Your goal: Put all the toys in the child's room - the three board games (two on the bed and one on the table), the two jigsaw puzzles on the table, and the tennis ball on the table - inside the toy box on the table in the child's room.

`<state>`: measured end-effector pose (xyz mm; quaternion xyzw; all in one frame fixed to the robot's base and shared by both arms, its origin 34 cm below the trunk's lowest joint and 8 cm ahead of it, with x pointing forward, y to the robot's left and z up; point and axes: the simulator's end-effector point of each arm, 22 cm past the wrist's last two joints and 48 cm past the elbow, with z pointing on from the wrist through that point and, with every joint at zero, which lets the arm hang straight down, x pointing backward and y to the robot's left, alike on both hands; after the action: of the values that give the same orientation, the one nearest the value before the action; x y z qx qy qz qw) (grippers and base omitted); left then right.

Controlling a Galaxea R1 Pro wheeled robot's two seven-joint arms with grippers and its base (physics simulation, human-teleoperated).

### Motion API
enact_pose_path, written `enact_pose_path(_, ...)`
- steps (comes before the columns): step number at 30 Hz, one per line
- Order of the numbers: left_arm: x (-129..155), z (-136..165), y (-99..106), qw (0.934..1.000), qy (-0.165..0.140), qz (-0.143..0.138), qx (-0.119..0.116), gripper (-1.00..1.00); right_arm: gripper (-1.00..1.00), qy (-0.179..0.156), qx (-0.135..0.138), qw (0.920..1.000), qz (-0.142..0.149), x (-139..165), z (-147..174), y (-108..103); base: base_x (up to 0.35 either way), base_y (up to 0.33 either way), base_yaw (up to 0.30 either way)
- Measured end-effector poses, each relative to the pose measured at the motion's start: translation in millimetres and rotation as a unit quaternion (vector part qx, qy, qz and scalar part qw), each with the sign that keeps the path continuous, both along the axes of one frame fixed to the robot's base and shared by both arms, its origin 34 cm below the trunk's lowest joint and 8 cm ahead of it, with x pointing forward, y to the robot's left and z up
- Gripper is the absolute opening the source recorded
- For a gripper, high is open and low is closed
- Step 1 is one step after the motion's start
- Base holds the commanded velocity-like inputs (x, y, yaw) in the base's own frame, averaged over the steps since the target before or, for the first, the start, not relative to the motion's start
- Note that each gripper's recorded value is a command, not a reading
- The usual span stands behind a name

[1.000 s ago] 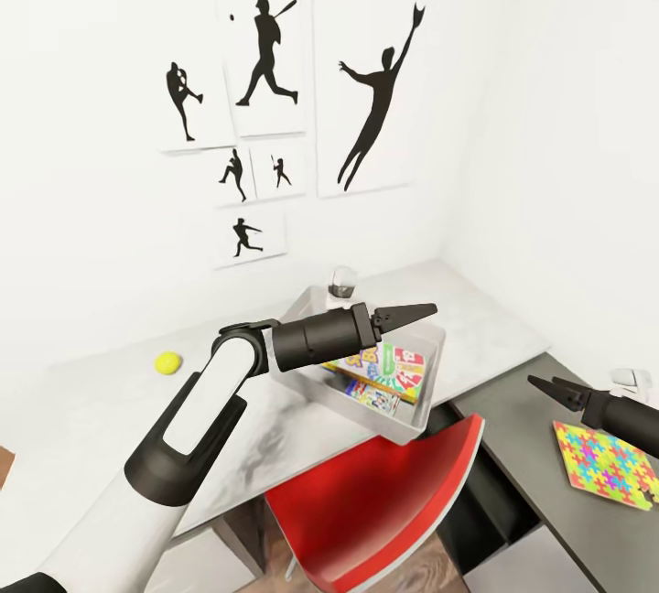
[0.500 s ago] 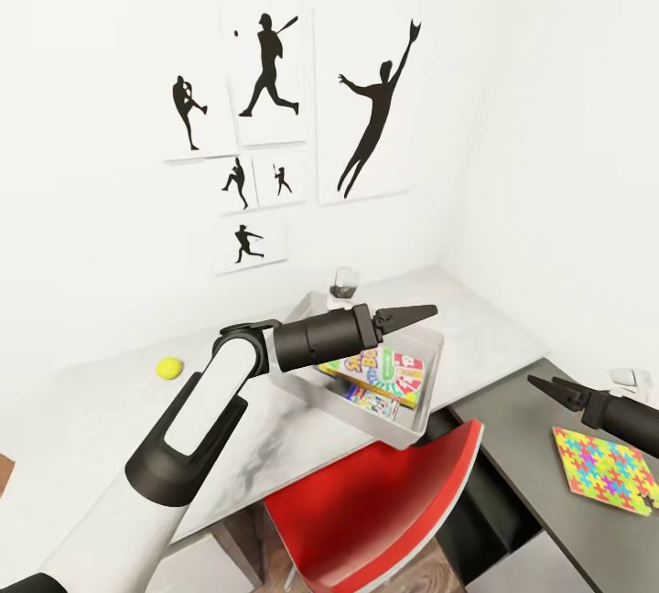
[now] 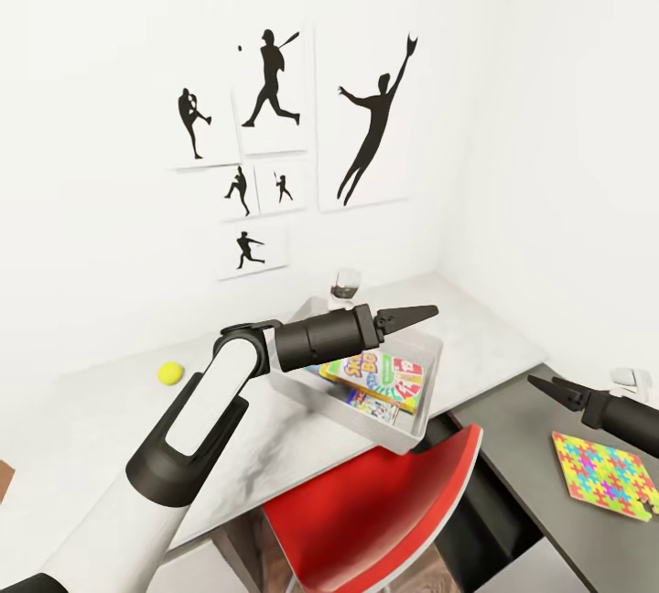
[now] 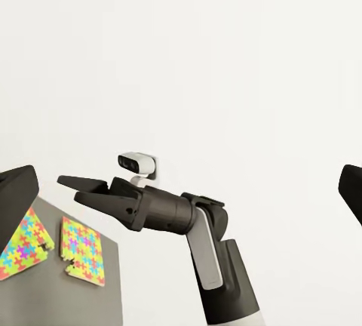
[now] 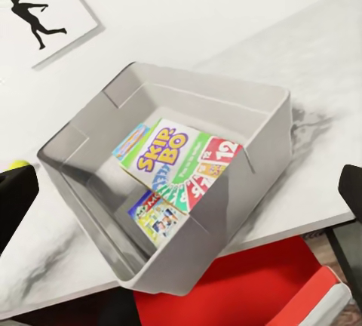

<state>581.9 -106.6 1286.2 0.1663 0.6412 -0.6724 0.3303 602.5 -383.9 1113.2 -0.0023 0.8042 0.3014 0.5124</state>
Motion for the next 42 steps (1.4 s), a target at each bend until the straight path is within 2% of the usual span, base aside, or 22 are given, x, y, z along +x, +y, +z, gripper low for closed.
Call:
enact_pose_path(19,-7,12,0,0.9999,-0.014,0.001,0.002,1.00,1.00,-0.017,-0.001,0.9999,-0.001,-3,14,-1,0.000,0.000,0.000)
enact_pose_path(31,-7,12,0,0.9999,-0.016,0.002,0.003,1.00,1.00,-0.044,-0.021,0.9988,0.004,-1,17,-1,0.000,0.000,0.000)
enact_pose_path(42,-7,12,0,0.9999,-0.016,0.003,0.004,1.00,1.00,-0.049,-0.018,0.9986,0.002,-1,17,0,0.000,0.000,0.000)
